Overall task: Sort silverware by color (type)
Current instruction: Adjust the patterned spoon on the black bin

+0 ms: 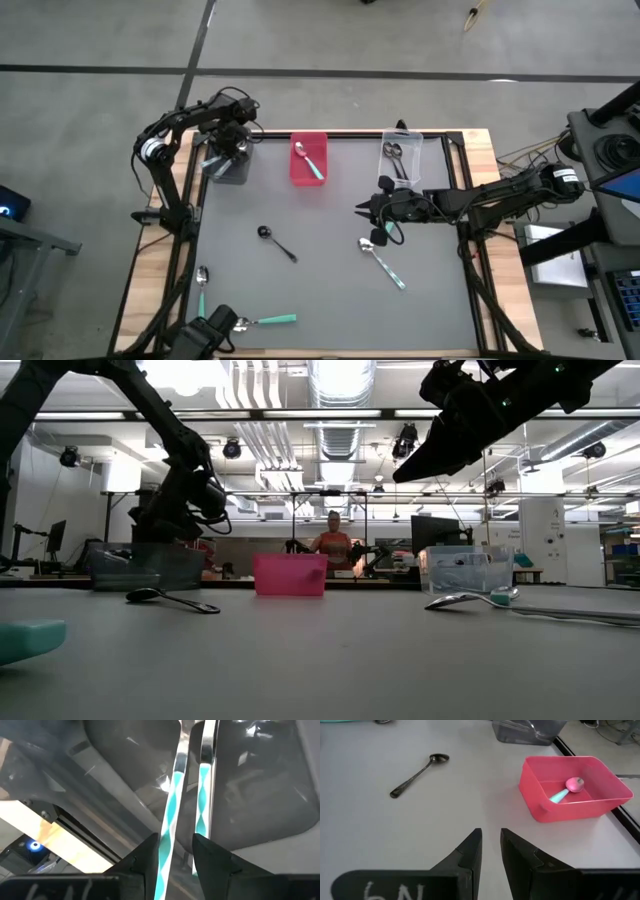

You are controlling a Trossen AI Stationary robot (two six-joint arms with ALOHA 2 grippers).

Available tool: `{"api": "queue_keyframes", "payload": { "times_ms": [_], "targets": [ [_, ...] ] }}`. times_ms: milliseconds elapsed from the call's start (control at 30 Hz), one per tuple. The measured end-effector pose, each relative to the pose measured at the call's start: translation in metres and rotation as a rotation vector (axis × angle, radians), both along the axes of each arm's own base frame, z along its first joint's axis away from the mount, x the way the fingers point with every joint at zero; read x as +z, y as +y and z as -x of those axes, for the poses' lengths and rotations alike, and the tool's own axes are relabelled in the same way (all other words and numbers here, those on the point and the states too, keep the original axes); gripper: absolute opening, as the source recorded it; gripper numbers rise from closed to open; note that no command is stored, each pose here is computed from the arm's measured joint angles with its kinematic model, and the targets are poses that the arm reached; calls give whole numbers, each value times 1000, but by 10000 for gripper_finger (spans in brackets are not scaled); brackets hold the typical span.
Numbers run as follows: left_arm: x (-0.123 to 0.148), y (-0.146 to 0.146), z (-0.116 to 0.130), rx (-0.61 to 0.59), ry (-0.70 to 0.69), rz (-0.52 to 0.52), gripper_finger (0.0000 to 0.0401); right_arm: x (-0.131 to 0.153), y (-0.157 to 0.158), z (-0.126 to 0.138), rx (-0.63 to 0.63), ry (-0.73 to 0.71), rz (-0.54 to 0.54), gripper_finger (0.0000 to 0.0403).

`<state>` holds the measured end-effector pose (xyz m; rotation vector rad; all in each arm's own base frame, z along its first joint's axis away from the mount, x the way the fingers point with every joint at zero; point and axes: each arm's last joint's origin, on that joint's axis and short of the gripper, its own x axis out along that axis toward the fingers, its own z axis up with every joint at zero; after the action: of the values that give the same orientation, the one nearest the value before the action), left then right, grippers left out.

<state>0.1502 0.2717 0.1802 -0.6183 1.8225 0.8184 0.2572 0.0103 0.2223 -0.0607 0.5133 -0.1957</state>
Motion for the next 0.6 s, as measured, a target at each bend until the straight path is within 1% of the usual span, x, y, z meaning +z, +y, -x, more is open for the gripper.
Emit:
{"api": "queue_keyframes", "payload": {
  "times_ms": [133,333,500,600],
  "targets": [
    [-1,0,0,4,-3,-6,100,0,0,0,0,0,0,61],
    [-9,-4,3,5,10,15,95,0,0,0,0,0,0,61],
    [-12,-7,4,5,14,22,70,0,0,0,0,0,0,61],
    [-12,-7,4,5,16,22,48,0,0,0,0,0,0,61]
  ]
}}
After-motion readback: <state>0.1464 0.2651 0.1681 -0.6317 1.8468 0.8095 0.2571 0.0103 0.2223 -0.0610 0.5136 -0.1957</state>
